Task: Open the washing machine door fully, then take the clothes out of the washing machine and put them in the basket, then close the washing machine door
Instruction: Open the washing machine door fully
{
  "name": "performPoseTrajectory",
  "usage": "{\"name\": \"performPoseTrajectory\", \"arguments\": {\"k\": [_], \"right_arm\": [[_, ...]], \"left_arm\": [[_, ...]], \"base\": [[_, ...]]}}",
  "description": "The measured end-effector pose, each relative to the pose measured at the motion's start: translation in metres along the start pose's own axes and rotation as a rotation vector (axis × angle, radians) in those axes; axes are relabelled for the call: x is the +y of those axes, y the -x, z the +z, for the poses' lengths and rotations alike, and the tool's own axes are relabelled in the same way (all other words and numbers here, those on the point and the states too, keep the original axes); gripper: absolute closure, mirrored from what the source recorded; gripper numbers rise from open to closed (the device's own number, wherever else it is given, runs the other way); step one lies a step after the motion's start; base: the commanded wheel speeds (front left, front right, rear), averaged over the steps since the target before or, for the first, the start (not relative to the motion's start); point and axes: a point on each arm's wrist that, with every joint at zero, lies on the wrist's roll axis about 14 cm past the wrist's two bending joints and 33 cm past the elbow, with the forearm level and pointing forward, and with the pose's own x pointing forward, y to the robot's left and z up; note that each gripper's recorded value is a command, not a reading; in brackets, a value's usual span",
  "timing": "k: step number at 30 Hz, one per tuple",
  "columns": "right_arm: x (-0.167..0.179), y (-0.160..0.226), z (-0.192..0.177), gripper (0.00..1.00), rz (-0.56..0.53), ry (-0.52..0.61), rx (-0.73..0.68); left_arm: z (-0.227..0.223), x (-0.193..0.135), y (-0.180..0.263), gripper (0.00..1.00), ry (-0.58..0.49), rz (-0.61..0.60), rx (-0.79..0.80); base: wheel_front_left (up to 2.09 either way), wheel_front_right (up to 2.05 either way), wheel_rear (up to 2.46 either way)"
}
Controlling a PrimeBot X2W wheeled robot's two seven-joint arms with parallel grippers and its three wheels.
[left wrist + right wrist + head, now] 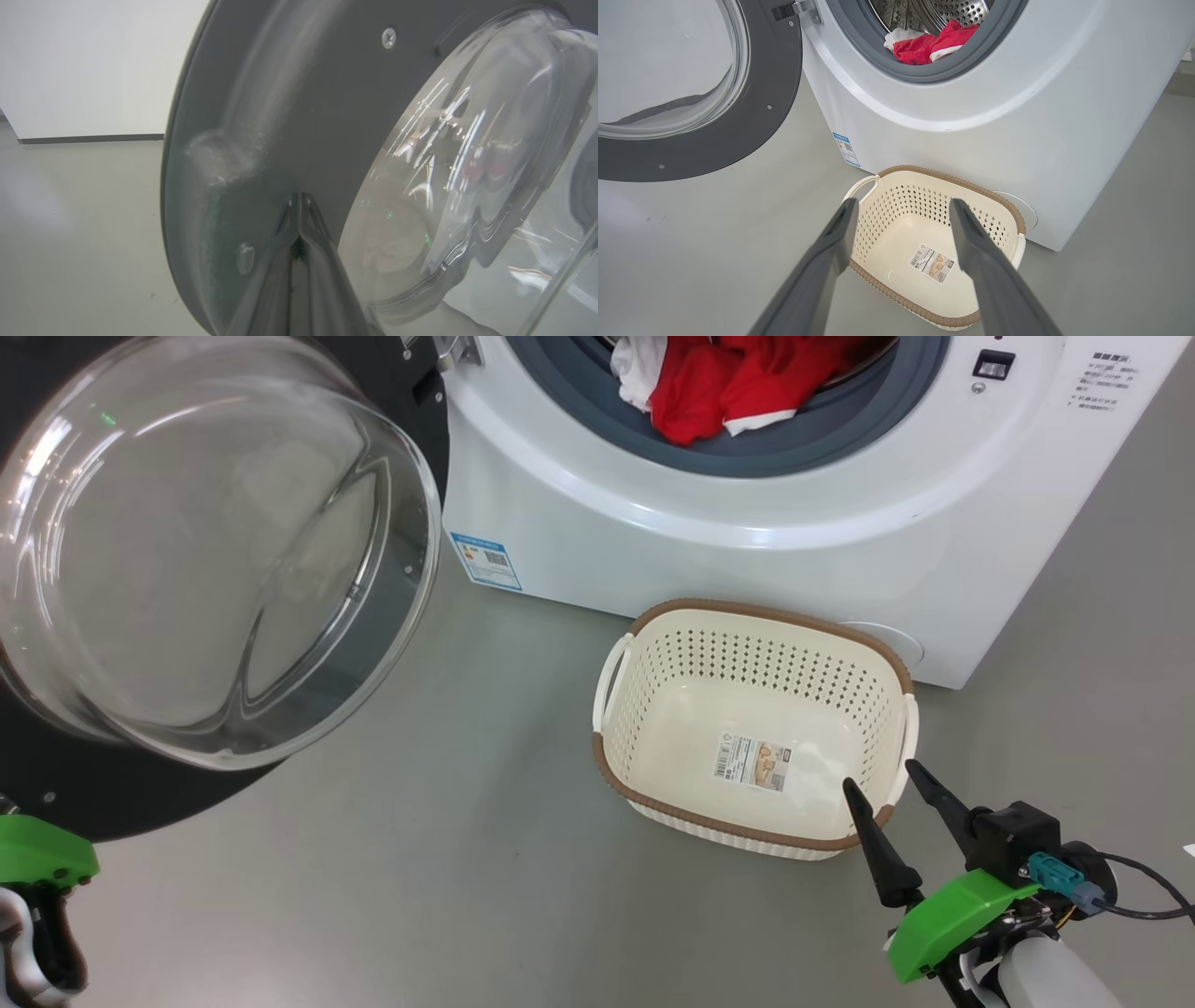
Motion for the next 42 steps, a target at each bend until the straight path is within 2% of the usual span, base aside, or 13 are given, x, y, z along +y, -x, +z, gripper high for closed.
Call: {"name": "performPoseTrajectory", "arguments": {"k": [3, 4, 6, 10, 14, 20, 24, 28, 32, 42], "right_arm": [[0.001, 0.001, 0.003, 0.00, -0.003, 0.000, -0.008], [0.004, 0.002, 0.006, 0.00, -0.004, -0.005, -0.017], [0.006, 0.004, 0.010, 0.00, -0.008, -0.008, -0.028], [0.003, 0.008, 0.023, 0.00, -0.026, -0.004, -0.063], [0.000, 0.013, 0.040, 0.00, -0.055, -0.012, -0.113], [-0.006, 0.025, 0.072, 0.00, -0.092, -0.004, -0.211], [-0.012, 0.038, 0.100, 0.00, -0.129, 0.006, -0.302], [-0.027, 0.059, 0.120, 0.00, -0.186, 0.036, -0.370], [-0.037, 0.084, 0.128, 0.00, -0.238, 0.046, -0.409], [-0.061, 0.148, 0.137, 0.00, -0.378, 0.060, -0.483]], "left_arm": [[0.003, -0.001, 0.000, 1.00, 0.007, -0.001, -0.010], [0.008, -0.004, 0.000, 0.56, 0.028, -0.016, -0.028], [0.016, -0.008, 0.001, 0.00, 0.064, -0.028, -0.055], [0.033, -0.013, 0.008, 0.00, 0.099, -0.062, -0.117], [0.052, -0.027, 0.016, 0.00, 0.084, -0.137, -0.185], [0.077, -0.082, 0.034, 0.00, 0.060, -0.336, -0.246], [0.084, -0.123, 0.052, 0.00, 0.081, -0.483, -0.262], [0.077, -0.157, 0.071, 0.00, 0.104, -0.607, -0.244], [0.064, -0.182, 0.086, 0.00, 0.159, -0.695, -0.187], [0.042, -0.244, 0.137, 0.00, 0.205, -0.935, -0.117]], "base": [[0.00, 0.00, 0.00], [0.00, 0.00, 0.00], [0.00, 0.00, 0.00], [0.00, 0.00, 0.00], [0.00, 0.00, 0.00], [0.00, 0.00, 0.00], [0.00, 0.00, 0.00], [0.00, 0.00, 0.00], [0.00, 0.00, 0.00], [0.00, 0.00, 0.00]]}}
